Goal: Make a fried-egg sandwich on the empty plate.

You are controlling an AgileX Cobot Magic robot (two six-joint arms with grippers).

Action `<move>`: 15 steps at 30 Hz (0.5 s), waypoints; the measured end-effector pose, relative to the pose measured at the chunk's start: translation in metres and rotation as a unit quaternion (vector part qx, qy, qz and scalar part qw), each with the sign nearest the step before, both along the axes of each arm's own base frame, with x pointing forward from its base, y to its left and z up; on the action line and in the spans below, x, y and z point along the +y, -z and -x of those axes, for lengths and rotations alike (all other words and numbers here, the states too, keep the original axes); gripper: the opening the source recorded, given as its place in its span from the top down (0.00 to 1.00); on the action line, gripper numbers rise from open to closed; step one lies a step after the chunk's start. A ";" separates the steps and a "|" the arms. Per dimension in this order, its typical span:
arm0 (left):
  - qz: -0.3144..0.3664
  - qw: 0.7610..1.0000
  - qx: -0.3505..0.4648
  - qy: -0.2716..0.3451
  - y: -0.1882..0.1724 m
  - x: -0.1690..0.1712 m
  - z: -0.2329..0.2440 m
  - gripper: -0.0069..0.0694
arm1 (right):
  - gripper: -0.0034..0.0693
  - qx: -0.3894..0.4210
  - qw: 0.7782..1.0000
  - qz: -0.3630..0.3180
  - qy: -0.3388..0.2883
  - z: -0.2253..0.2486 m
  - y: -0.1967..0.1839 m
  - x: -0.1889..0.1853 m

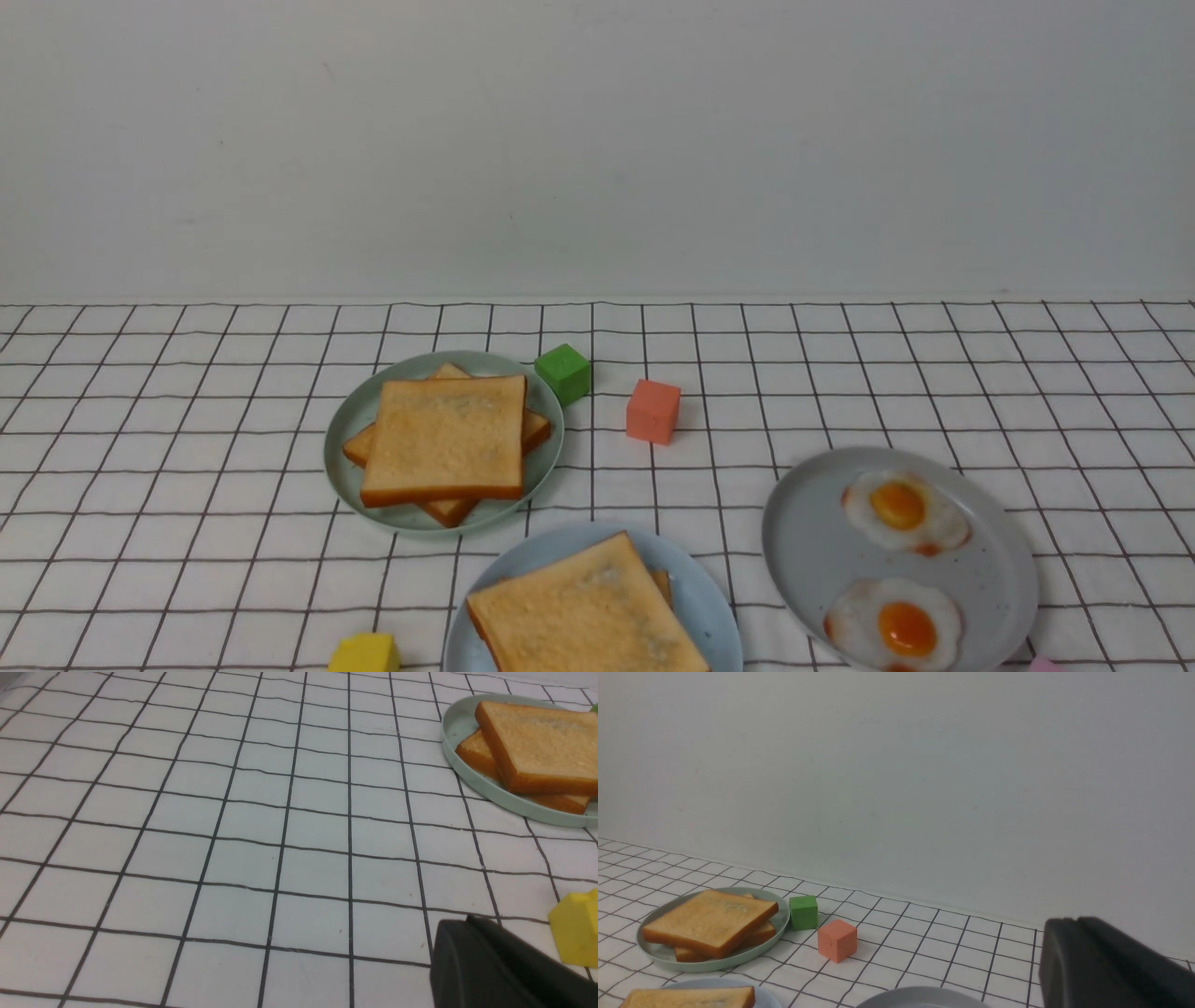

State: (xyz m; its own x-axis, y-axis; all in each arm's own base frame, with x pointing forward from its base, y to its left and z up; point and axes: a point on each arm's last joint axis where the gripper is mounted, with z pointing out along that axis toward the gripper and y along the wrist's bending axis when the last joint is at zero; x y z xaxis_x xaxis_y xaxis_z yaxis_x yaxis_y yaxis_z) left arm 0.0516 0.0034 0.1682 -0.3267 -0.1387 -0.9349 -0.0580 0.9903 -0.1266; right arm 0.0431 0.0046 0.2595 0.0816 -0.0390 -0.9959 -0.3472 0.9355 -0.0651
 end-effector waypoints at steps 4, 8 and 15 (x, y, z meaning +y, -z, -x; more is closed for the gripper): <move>-0.001 1.000 0.000 0.000 0.000 0.000 0.000 0.90 | 0.89 -0.002 1.000 0.003 0.001 0.000 0.000 0.000; -0.001 1.000 0.000 0.000 0.000 0.000 0.000 0.90 | 0.89 -0.003 1.000 0.006 0.002 0.000 0.000 0.000; -0.001 1.000 0.000 0.000 0.000 0.000 0.000 0.89 | 0.88 0.053 0.999 -0.010 -0.003 0.000 0.009 0.001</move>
State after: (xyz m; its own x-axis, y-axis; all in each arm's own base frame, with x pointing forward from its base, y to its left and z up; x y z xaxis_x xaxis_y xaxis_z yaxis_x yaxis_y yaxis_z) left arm 0.0516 0.0034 0.1682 -0.3269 -0.1359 -0.9352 -0.0571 0.9906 -0.1240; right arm 0.0432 0.0051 0.2508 -0.0244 -0.0191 -0.9995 -0.3564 0.9343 -0.0091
